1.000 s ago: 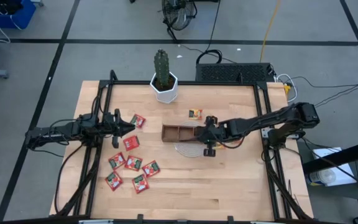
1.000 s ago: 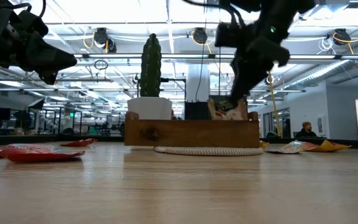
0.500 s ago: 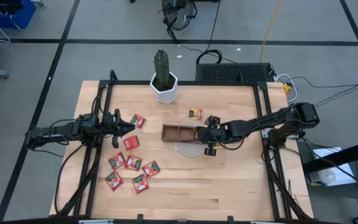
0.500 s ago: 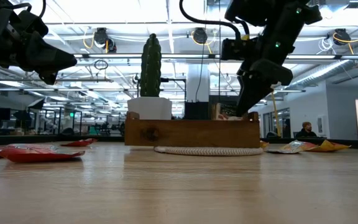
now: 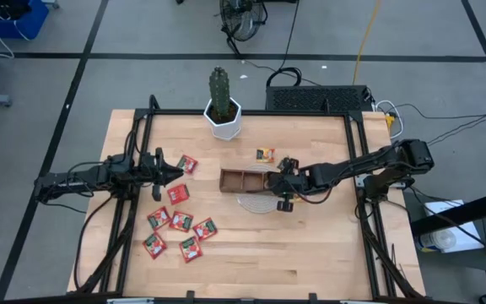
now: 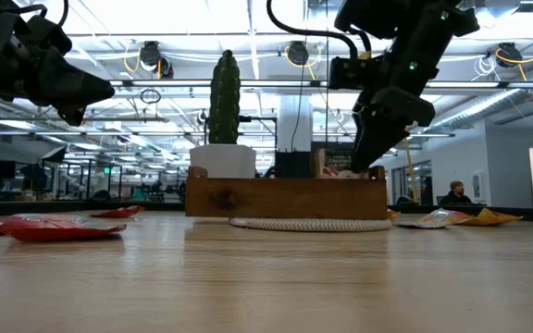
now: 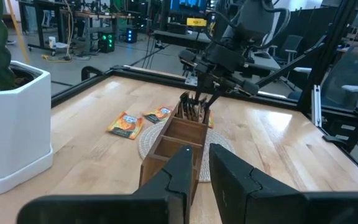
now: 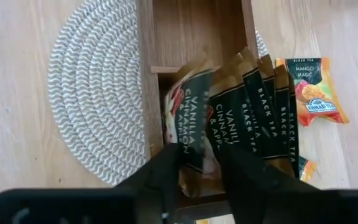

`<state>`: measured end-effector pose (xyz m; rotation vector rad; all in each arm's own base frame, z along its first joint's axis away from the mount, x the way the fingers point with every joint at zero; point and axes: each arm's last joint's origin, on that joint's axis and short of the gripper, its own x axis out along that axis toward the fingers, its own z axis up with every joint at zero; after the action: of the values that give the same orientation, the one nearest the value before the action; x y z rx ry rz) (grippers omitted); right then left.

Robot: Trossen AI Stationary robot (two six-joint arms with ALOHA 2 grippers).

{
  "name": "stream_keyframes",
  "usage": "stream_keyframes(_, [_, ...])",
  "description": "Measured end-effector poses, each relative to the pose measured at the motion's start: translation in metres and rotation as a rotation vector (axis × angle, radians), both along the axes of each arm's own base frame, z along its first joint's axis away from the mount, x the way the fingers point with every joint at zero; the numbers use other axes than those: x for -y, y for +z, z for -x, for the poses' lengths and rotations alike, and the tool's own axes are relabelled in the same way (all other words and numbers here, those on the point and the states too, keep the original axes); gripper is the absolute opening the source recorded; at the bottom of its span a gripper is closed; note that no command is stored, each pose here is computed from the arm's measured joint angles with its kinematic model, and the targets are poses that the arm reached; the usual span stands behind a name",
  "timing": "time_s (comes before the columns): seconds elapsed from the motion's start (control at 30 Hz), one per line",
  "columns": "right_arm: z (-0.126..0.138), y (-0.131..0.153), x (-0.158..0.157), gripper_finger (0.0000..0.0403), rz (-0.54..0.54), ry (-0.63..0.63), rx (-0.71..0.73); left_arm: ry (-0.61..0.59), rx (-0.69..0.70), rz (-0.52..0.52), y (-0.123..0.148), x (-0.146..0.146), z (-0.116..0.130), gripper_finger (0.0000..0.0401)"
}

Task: Pick & Place Tea
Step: Put the brown tea bag into the right section of the wooden organizer, then put the orange tea bag into the middle section of the wooden organizer

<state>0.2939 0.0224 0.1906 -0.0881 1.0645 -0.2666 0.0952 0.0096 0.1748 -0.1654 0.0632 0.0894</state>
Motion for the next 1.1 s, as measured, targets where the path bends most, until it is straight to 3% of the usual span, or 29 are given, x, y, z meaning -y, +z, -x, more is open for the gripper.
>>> stream_keyframes(0.17, [0.001, 0.010, 0.000, 0.0136, -0.004, 0.001, 0.055, 0.000, 0.000, 0.000, 0.000, 0.000, 0.000, 0.0058])
stream_keyframes(0.4, [0.013, 0.041, 0.002, 0.0145, -0.009, -0.002, 0.178, 0.000, 0.000, 0.000, 0.000, 0.000, 0.000, 0.0058])
stream_keyframes(0.63, [0.036, 0.054, 0.017, 0.0141, 0.098, -0.173, 0.142, 0.000, 0.000, 0.000, 0.000, 0.000, 0.000, 0.0058])
stream_keyframes(0.87, [0.052, 0.015, 0.032, 0.0183, 0.060, -0.216, 0.031, 0.000, 0.000, 0.000, 0.000, 0.000, 0.000, 0.0058])
stream_keyframes(1.1, [0.073, -0.034, 0.040, 0.0206, 0.188, 0.011, -0.090, 0.000, 0.000, 0.000, 0.000, 0.000, 0.000, 0.0058])
